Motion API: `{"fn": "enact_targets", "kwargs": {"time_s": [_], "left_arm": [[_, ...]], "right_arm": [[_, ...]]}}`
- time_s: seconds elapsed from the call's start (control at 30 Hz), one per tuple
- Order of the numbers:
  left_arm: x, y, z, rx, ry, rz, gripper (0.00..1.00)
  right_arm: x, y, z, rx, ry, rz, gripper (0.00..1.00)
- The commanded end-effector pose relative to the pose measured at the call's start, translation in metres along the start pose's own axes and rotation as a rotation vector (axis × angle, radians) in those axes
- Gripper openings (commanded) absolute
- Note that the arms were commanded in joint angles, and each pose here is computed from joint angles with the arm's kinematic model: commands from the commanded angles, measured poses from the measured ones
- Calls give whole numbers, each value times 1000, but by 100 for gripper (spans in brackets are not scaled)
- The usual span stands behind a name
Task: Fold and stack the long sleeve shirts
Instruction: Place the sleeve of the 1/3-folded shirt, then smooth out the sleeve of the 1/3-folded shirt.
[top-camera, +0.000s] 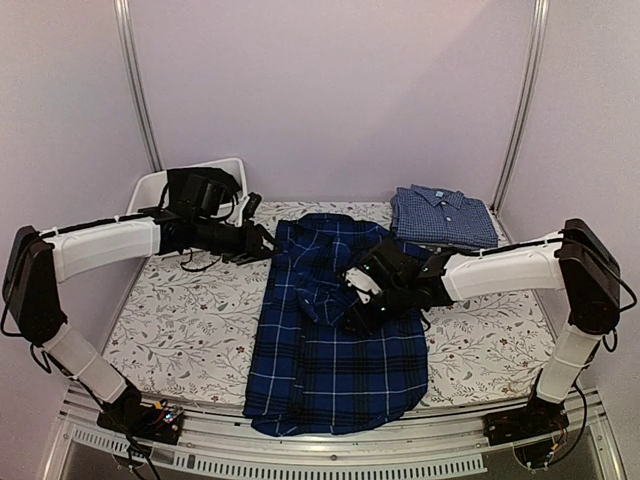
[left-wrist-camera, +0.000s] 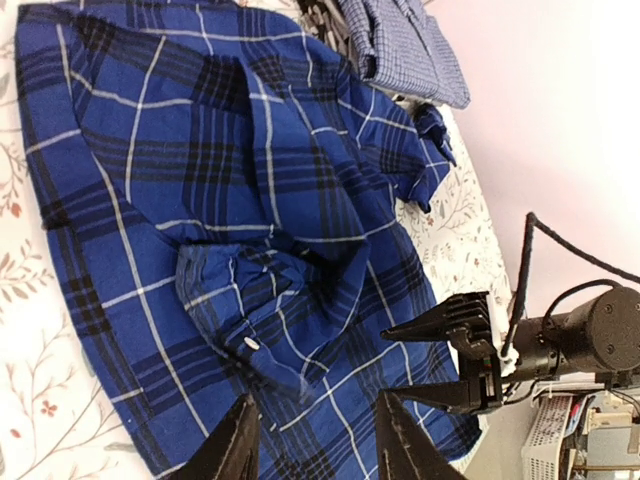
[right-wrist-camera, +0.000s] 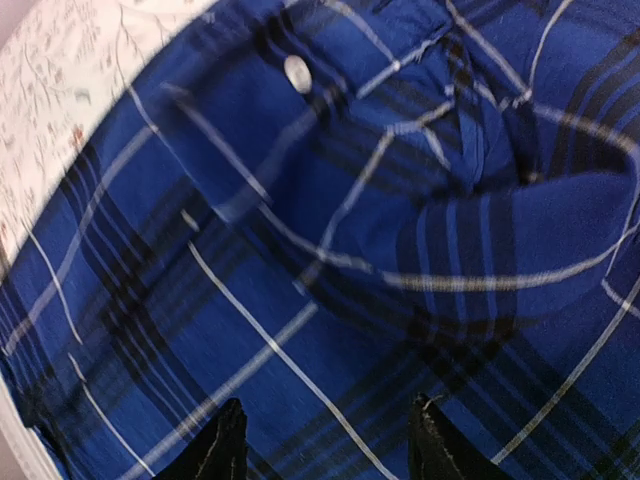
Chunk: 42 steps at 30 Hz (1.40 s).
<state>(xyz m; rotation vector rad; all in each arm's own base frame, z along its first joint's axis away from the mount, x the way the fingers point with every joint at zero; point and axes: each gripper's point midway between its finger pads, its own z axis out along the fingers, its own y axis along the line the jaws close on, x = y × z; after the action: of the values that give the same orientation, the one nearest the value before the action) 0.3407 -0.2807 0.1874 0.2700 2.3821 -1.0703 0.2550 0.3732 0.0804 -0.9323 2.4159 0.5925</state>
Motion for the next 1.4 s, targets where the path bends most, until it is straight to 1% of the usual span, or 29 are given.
{"fn": "enact_targets", "kwargs": {"time_s": [0.0,0.07,0.17,0.27,0.37,0.47,0.53,0.6,0.7,0.87,1.0,1.1,1.2,1.37], "left_arm": [[21,11,-1,-13,55,-22,39],[25,12,-1,-10,60,-29,39],[30,13,0,-5,67,-43,39],[36,15,-1,-7,70,-55,40],[44,17,1,11,82,-81,40],[49,27,3,-24,88,-98,40],[49,36,1,-65,83,-104,40],[50,42,0,-69,83,-126,40],[54,50,0,-71,91,-157,40],[60,56,2,-63,104,-186,39],[62,58,3,-49,106,-204,39],[66,57,5,-31,117,-214,39],[69,58,9,-15,135,-221,39],[82,54,20,44,191,-237,40]], "right_arm": [[-10,6,-16,-23,-62,65,59],[-20,2,-26,7,-100,88,62],[-32,-4,-28,11,-124,156,63],[-46,9,-23,-37,-134,154,63],[-55,25,-6,-47,-116,131,63],[-66,45,11,-26,-117,98,64],[-64,53,26,-5,-101,80,64],[-66,52,35,31,-109,76,65],[-67,52,43,67,-103,71,69],[-61,52,66,98,-55,60,75],[-55,47,84,145,-24,54,74],[-50,40,94,182,-1,58,70],[-47,36,97,200,2,61,58],[-52,33,85,221,-28,79,22]]}}
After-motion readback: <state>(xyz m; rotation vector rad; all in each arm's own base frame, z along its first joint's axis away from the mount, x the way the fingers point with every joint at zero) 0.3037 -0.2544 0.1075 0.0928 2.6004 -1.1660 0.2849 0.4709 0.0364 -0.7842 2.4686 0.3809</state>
